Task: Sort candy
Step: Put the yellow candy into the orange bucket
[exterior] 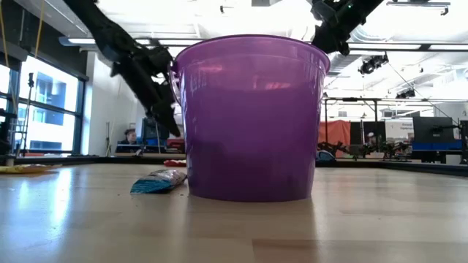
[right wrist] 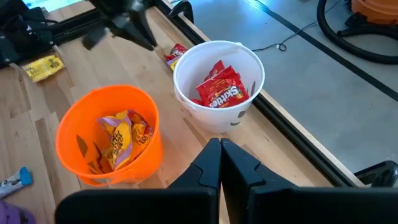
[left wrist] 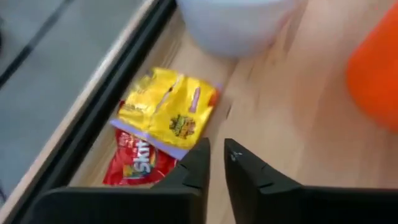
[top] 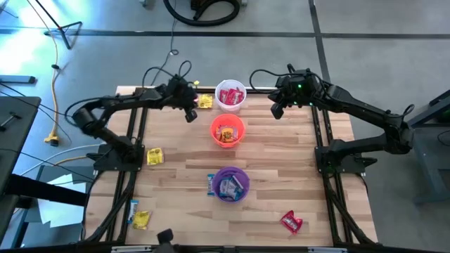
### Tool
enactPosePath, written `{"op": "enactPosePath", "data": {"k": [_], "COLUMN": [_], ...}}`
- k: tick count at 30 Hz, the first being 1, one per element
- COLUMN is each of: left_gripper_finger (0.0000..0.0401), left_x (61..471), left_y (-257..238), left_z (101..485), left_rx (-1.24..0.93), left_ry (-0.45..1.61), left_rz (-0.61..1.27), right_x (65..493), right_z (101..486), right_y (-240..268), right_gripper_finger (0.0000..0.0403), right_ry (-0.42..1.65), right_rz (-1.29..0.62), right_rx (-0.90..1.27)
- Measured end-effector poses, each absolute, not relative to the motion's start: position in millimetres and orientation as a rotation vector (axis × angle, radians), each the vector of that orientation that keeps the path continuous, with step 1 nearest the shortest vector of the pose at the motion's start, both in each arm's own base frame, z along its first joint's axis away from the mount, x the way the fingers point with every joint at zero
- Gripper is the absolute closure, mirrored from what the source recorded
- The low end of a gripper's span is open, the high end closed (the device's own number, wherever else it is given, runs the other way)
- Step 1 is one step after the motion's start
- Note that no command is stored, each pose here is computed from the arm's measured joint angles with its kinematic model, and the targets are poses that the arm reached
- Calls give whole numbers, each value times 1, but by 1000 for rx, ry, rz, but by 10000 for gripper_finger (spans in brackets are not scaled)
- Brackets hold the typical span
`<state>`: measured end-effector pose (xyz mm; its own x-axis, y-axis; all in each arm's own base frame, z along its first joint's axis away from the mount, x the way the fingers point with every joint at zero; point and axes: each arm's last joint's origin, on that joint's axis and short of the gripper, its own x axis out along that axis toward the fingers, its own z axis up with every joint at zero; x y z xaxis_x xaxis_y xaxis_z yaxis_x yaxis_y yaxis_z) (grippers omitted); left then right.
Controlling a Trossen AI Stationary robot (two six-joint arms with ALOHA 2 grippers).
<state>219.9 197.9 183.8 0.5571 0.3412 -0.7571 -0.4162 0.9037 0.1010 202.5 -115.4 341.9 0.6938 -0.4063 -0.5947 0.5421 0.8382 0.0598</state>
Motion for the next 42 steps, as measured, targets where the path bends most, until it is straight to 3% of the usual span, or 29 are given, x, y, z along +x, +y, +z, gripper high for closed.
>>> {"op": "enactPosePath", "data": {"k": [13,22,29,37,42], "left_gripper_finger": [238,222,255,390,399], "left_x": [256,264,266,267,262], "left_y": [230,239,240,239,237], "left_z": [152,128,119,126,140], "left_rx": [44,167,179,223,219], "left_ry": [1057,1176,1197,1175,1186], "left_rz": [347,377,358,369,411], "right_x": [203,202,202,202,202], "right_z": [342,342,342,342,342], "right_y": [-115,-115,-115,-115,-115], "right_gripper_finger": [403,403,403,403,403], "right_ry": [596,596,596,599,600], "right_rz": [-543,-544,-547,-546,-545], "right_rx": [260,260,263,262,260]}}
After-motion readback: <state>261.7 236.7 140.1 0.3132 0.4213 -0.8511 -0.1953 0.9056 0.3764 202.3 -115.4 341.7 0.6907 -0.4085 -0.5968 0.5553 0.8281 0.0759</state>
